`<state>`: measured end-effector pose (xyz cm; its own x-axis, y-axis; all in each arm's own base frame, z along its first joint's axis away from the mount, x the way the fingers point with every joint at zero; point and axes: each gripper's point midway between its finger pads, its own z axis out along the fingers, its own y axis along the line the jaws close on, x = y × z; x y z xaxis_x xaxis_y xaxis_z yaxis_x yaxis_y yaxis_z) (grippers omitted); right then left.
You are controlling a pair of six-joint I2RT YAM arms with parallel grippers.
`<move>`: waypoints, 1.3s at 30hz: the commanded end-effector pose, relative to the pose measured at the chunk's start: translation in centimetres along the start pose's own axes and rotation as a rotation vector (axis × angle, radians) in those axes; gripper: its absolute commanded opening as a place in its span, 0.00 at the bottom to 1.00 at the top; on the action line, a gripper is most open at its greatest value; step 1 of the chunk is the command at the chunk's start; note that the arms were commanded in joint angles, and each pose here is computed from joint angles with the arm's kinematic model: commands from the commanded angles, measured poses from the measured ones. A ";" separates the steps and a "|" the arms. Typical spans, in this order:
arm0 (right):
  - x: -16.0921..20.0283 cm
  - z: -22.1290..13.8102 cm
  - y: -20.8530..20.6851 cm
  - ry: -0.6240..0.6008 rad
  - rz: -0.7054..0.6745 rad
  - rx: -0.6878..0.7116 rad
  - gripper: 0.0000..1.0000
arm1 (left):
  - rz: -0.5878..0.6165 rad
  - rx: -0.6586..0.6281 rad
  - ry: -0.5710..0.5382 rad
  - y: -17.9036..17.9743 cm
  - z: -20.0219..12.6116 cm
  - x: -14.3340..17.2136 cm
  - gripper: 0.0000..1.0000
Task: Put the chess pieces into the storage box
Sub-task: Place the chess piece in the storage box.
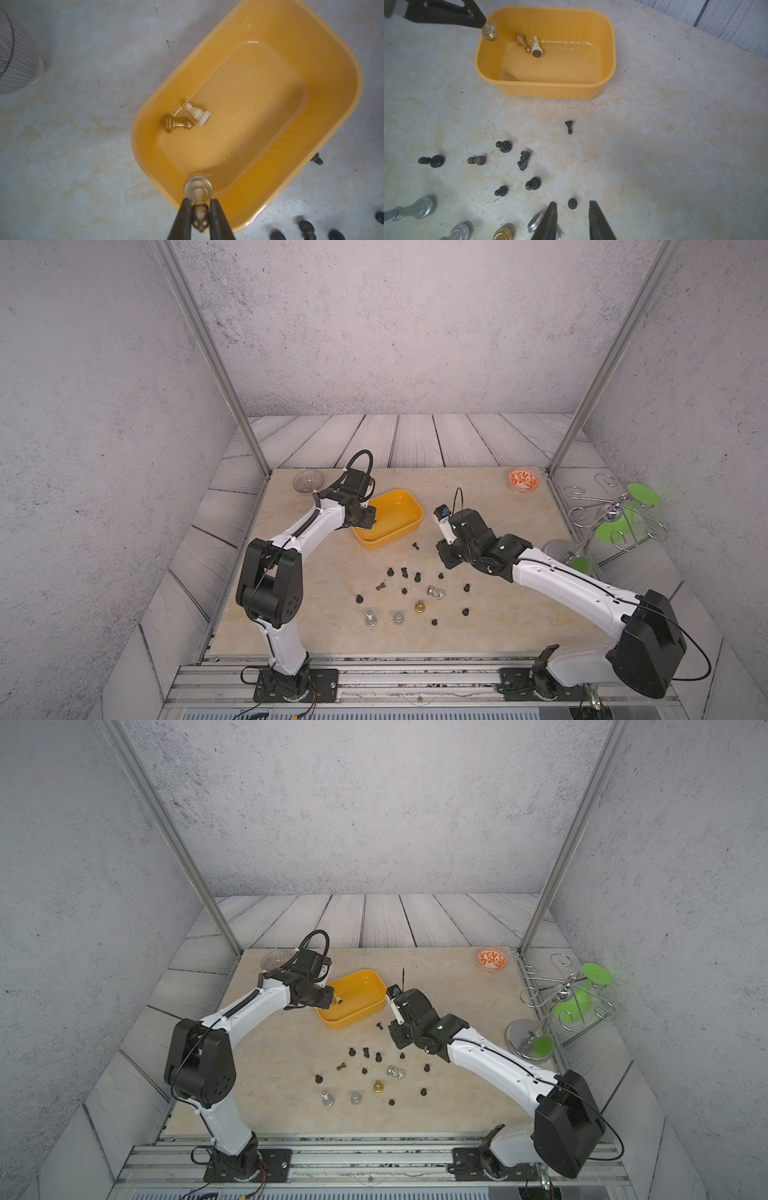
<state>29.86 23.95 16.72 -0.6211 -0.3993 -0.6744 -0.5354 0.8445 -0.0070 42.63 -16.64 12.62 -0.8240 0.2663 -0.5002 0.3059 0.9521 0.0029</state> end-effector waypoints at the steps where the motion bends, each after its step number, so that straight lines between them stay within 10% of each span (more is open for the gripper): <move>1: 0.2 -1.2 -0.8 -0.007 0.013 0.031 0.29 | 0.022 0.014 0.029 0.0 0.6 -0.2 0.11; 39: 1.4 -0.3 0.3 0.072 -0.009 -0.023 0.29 | -0.058 0.098 -0.025 0.0 -1.7 -0.5 0.28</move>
<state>28.97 23.24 16.09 -0.6448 -0.4214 -0.6377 -0.5382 0.8427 -0.0127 42.62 -16.75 12.82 -0.8418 0.2307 -0.4879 0.3092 0.9471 -0.0857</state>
